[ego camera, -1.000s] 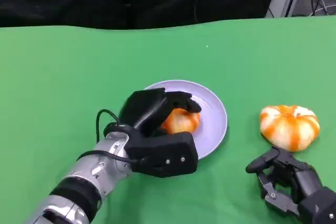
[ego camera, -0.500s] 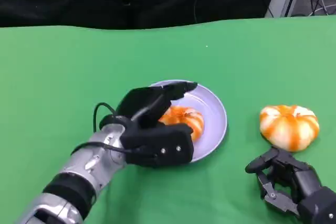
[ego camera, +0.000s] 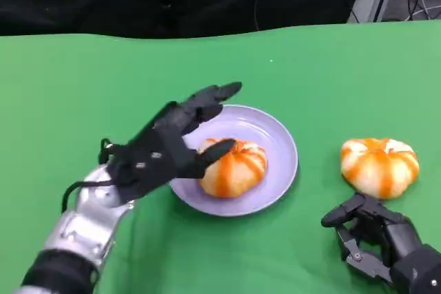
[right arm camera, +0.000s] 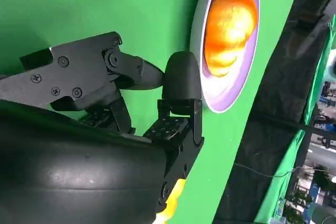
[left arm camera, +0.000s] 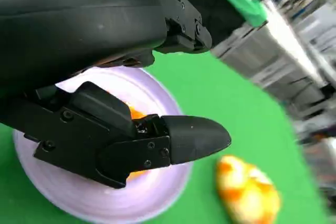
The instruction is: Grasp the bread from the table and place it into the plate.
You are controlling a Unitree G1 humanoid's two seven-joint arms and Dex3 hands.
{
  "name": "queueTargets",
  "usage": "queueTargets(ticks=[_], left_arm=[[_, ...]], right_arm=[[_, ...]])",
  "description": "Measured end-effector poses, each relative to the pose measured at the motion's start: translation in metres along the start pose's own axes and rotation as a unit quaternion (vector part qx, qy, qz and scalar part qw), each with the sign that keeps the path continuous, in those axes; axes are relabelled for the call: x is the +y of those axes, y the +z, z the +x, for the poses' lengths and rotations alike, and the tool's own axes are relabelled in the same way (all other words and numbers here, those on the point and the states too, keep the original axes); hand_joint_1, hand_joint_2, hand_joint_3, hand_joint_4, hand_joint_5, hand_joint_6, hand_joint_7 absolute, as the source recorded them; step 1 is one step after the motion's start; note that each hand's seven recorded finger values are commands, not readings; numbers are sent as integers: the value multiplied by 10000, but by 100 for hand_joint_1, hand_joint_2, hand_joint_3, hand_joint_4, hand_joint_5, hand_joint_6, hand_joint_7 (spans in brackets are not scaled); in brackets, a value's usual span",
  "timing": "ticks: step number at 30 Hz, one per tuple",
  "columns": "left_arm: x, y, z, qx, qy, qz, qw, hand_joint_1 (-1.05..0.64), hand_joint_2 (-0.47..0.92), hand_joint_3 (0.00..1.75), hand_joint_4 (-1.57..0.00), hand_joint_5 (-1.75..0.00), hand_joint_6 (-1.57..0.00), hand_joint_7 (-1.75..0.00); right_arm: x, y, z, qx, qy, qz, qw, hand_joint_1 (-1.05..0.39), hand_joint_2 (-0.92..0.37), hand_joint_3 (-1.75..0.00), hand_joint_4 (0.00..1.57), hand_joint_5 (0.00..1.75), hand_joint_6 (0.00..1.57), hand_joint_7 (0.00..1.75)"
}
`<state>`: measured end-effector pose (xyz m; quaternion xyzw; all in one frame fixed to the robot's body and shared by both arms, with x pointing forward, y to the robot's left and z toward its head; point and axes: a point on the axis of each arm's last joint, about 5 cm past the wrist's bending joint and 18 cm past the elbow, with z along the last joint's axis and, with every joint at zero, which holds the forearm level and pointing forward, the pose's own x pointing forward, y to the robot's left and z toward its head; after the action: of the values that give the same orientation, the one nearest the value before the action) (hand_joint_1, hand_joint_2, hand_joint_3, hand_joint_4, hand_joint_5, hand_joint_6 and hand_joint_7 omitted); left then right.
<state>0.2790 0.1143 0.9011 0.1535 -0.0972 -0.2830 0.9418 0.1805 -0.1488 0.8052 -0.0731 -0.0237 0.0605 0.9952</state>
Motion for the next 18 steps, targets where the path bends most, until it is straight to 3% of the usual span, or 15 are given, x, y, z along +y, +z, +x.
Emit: queueTargets(ticks=[7, 18], left_arm=[[124, -178, -357, -799, 389, -1244, 9882, -93, 92, 66, -31, -1, -26, -1], [167, -481, -877, -1185, 1052, -2215, 9622, -89, 92, 55, -42, -3, -35, -3]], right_arm=[[-4, -3, 2, 15, -6, 16, 10000, -17, -85, -62, 70, 175, 74, 126], [-18, -8, 1, 35, -23, 55, 10000, -16, -85, -62, 68, 175, 73, 126]])
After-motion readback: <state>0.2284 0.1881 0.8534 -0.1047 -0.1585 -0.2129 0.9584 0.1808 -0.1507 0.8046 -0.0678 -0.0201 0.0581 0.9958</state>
